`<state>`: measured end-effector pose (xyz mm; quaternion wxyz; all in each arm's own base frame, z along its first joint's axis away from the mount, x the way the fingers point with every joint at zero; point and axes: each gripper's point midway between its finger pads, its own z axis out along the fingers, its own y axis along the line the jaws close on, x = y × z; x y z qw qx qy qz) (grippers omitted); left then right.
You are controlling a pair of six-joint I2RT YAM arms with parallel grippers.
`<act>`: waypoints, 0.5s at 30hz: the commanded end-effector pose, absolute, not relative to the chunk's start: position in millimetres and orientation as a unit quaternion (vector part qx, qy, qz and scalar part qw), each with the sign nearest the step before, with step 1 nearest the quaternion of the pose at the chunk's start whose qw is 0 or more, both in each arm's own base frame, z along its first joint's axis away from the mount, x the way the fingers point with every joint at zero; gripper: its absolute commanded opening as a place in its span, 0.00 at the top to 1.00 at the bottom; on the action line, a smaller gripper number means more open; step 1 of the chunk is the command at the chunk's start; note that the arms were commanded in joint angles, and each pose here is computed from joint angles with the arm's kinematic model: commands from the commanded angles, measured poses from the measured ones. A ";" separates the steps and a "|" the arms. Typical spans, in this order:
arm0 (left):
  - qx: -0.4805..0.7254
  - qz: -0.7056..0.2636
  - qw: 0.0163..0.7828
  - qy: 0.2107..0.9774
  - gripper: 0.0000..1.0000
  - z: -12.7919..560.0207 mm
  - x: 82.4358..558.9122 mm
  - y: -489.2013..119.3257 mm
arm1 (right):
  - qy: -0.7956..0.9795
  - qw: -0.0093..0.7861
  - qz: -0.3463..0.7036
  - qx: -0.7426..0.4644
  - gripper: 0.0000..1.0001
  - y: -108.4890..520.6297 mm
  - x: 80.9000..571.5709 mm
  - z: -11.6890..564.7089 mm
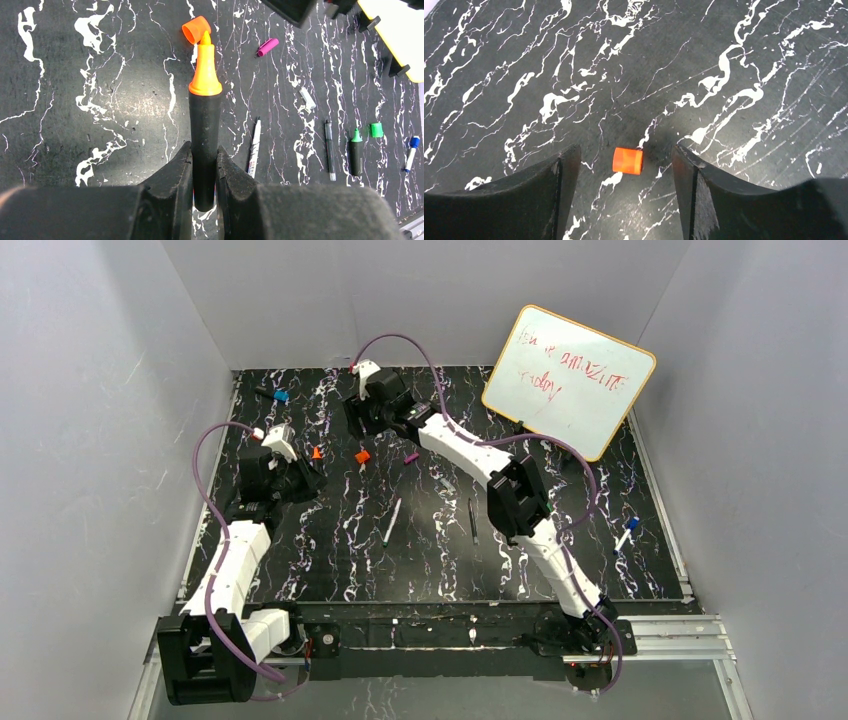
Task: Insert the pens into the pen caps
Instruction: Pick up the pen cap from the center of the board.
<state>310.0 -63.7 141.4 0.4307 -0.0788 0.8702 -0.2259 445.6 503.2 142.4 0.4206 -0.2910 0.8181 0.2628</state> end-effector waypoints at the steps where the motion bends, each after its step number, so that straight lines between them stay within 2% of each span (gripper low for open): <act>1: -0.072 -0.236 0.433 0.867 1.00 143.5 310.5 -66.9 | 0.818 0.412 0.262 -0.305 0.24 511.2 447.9 128.2; 15: -0.071 -0.240 0.433 0.866 1.00 144.0 310.9 -68.3 | 0.837 0.355 0.243 -0.338 0.24 514.2 418.3 66.8</act>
